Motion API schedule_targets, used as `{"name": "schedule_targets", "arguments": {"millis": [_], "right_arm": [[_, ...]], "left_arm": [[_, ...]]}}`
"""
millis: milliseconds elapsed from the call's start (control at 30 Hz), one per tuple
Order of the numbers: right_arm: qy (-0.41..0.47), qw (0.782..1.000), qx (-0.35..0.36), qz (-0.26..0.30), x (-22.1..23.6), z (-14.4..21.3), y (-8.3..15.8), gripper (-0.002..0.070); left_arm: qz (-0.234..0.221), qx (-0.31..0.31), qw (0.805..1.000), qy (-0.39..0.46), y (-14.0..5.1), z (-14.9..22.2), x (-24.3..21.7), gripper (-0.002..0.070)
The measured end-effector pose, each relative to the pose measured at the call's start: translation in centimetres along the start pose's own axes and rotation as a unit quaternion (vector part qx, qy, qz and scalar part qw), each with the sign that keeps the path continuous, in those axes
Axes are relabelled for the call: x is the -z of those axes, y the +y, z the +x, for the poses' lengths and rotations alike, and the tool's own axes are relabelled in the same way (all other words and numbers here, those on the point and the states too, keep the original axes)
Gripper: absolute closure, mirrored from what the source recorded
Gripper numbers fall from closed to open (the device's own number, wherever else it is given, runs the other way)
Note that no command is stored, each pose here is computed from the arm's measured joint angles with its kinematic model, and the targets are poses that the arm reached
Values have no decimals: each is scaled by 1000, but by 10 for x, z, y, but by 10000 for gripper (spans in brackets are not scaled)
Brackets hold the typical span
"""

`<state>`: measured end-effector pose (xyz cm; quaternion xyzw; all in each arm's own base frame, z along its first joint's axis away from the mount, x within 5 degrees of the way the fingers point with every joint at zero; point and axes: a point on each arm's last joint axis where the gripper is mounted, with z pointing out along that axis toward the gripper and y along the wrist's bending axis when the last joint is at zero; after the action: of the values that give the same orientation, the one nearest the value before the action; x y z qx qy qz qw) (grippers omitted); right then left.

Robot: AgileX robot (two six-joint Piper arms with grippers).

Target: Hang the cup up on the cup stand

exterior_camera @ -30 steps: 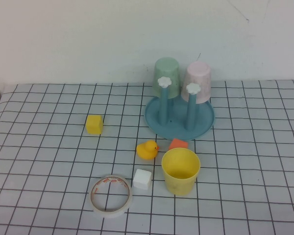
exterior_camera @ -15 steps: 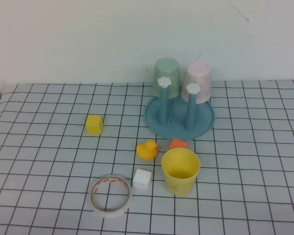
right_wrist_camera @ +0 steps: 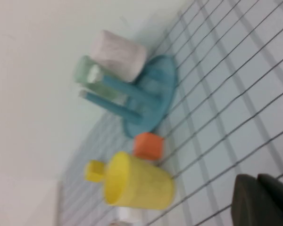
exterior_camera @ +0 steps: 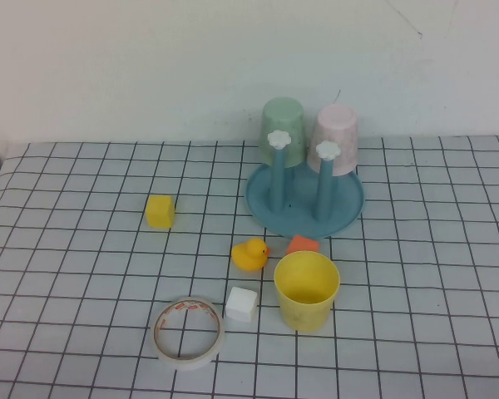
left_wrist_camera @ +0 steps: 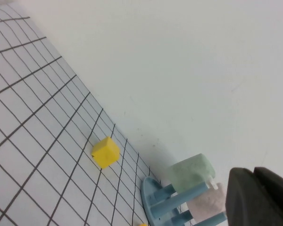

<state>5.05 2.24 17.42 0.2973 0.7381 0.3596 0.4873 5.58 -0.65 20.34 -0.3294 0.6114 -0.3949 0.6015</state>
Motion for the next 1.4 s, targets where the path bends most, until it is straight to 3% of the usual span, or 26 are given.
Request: {"name": "schedule_targets", "arguments": {"millis": [167,367,433,567,700,900,1133,1267,1300,1400], "right_arm": [[8,998,-53,-23,0,1,4,678],[-4,999,-37,-26,0,-1,5,678],[-5,999,-20,-26,0,-1,5,678],[-13,999,31,-26,0,-2,5,678],[-15,999,45,-26,0,-3,5,678],[-10,999,47,-25,0,-2,5,678],[-7,998,51,-25,0,-1,5,678],[-5,998,51,-24,0,-1,4,678],[-5,998,51,-24,0,-1,4,678],[-5,998,53,-24,0,-1,4,678]], "left_arm": [[2,9,1000,-4,0,-1,0,678],[8,18,1000,-22,-1,-4,0,678],[9,-12,1000,-27,-2,-5,0,678],[15,-169,985,-7,-16,-8,3,678],[11,-335,941,40,-50,-19,5,678],[-24,-485,857,170,-90,-35,-13,678],[-32,-554,767,323,-128,-51,-56,678],[-16,-567,728,384,-141,-50,-80,678],[-6,-568,707,422,-147,-46,-92,678],[-3,-566,670,480,-156,-40,-111,678]]}}
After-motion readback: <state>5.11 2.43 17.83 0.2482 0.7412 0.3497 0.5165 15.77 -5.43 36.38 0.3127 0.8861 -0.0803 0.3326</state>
